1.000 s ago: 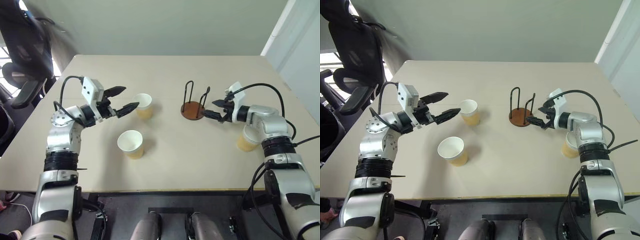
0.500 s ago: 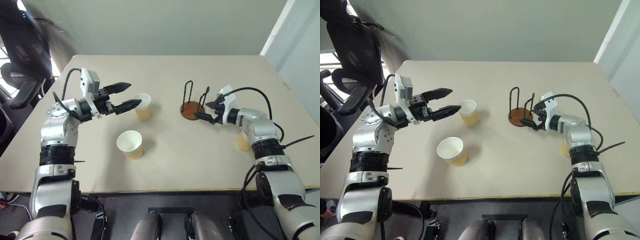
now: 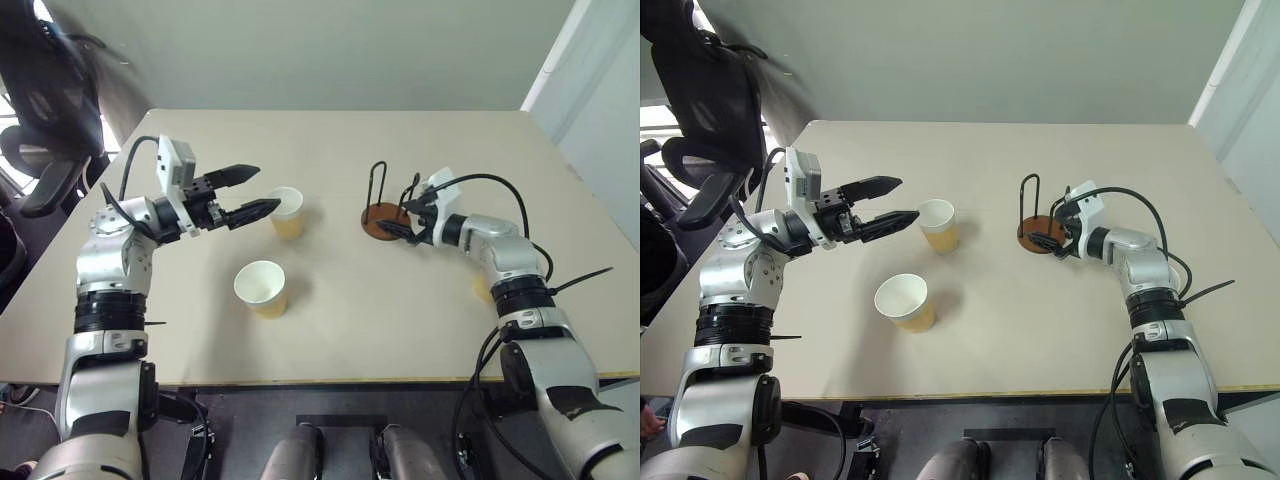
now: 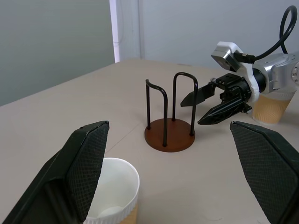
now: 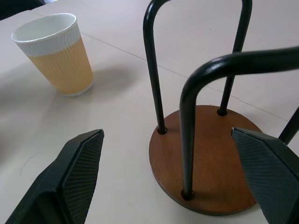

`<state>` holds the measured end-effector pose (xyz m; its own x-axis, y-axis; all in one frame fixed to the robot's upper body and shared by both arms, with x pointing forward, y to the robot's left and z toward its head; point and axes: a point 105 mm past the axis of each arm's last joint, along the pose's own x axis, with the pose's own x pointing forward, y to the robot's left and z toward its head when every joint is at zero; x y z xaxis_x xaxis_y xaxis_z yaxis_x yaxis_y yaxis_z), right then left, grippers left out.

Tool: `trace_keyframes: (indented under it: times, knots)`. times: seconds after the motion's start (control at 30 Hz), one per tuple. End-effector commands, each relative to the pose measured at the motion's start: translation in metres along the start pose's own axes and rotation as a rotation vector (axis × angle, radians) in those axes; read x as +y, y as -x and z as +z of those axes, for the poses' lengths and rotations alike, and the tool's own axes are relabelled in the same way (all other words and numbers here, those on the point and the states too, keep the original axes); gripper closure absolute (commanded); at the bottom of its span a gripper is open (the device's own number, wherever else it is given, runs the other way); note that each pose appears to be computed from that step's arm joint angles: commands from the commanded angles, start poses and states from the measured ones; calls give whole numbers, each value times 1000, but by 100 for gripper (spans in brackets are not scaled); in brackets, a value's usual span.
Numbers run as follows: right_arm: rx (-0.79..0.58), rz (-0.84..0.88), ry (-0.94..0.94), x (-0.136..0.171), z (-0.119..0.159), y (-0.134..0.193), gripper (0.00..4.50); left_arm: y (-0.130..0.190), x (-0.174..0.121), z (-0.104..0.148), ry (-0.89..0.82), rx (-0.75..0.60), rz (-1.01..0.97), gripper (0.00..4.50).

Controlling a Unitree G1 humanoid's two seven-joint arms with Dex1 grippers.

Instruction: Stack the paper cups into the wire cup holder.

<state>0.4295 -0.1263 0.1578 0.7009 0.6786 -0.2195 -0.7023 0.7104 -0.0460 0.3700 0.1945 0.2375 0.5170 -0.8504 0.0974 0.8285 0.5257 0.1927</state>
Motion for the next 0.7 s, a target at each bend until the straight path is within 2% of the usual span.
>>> trace_keyframes:
  times: [0.03, 0.2, 0.37, 0.7]
  knots:
    - [-55, -14, 27, -2, 20, 0, 94, 6, 1, 15, -49, -32, 8, 0]
    - [-51, -23, 25, -3, 19, 0, 281, 6, 2, 14, -47, -30, 10, 0]
    - [-45, -25, 24, -4, 18, 0, 448, 5, 1, 13, -44, -30, 10, 0]
    - [-24, -9, 29, -4, 16, 1, 448, 6, 0, 13, -39, -30, 14, 0]
